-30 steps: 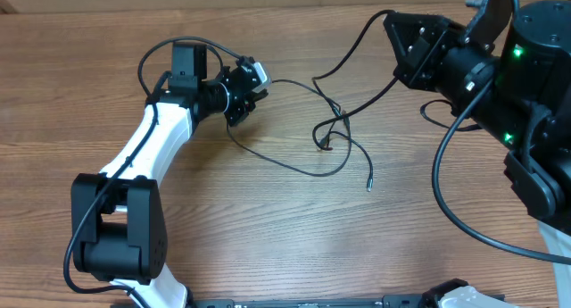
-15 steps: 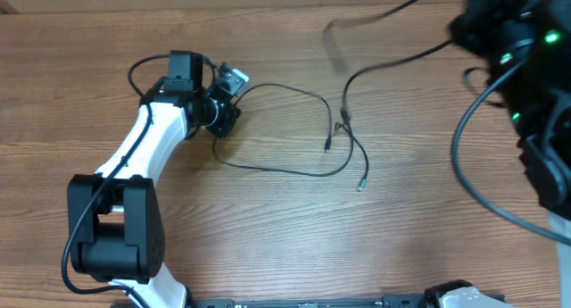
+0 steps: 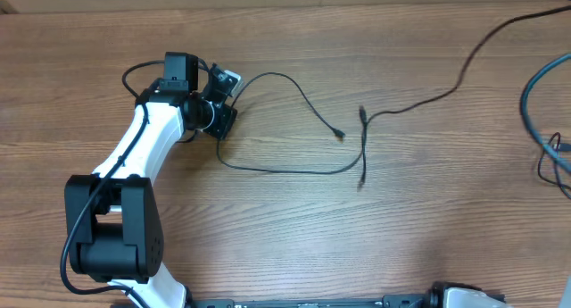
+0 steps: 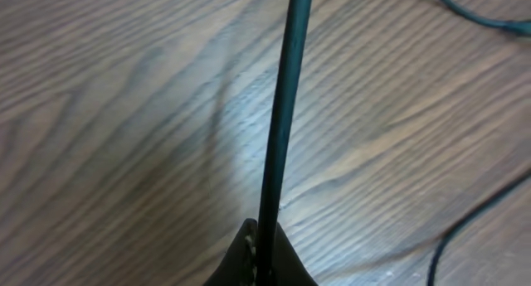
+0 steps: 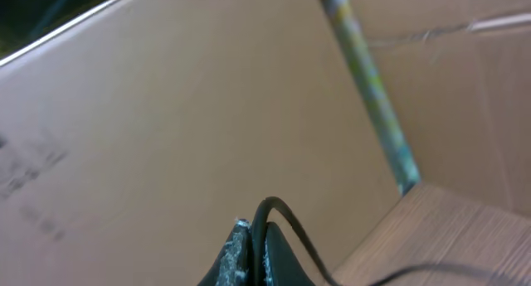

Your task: Untangle cables

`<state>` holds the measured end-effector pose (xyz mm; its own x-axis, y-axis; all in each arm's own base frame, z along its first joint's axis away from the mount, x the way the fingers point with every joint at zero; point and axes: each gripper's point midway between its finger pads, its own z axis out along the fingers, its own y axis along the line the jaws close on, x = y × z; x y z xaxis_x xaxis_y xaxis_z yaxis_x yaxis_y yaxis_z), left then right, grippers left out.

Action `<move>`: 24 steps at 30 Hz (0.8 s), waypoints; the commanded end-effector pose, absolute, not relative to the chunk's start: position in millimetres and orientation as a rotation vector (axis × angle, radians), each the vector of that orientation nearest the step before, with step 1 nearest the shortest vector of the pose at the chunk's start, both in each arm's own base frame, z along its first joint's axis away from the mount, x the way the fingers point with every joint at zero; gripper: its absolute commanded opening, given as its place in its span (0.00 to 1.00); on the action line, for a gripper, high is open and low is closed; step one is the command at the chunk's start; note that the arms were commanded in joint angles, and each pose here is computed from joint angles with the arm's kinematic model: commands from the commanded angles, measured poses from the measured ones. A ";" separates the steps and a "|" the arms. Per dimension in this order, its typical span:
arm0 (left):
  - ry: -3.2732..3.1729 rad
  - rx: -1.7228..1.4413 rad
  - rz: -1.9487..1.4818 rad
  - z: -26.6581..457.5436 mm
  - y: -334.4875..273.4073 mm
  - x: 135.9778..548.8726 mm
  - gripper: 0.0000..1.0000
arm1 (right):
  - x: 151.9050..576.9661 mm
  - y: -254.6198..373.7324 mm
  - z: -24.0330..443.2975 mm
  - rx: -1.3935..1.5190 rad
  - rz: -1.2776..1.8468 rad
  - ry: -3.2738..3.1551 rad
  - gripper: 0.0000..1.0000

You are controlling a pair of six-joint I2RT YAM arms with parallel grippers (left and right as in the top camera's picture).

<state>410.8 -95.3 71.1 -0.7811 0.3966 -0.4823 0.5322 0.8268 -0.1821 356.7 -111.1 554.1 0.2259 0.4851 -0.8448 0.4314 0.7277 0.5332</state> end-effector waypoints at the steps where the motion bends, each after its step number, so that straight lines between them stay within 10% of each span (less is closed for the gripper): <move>1: 2.574 0.691 -0.527 72.4 -106.9 406.7 0.04 | 366.0 -131.4 561.2 0.811 -0.025 1.359 0.04; 13: 2.672 0.719 -0.566 64.3 -114.3 381.1 0.04 | 392.7 -213.3 596.2 0.816 -0.144 1.070 0.04; 24: 2.690 0.737 -0.576 62.6 -119.2 374.6 0.04 | 329.0 -204.2 710.2 0.550 -0.233 0.589 0.04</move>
<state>374.7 -115.5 63.5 -0.8213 0.4258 -0.3798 0.5414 0.7917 -0.2831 348.0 -217.7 687.0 0.7975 0.0257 -0.6028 0.3446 0.8007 0.4900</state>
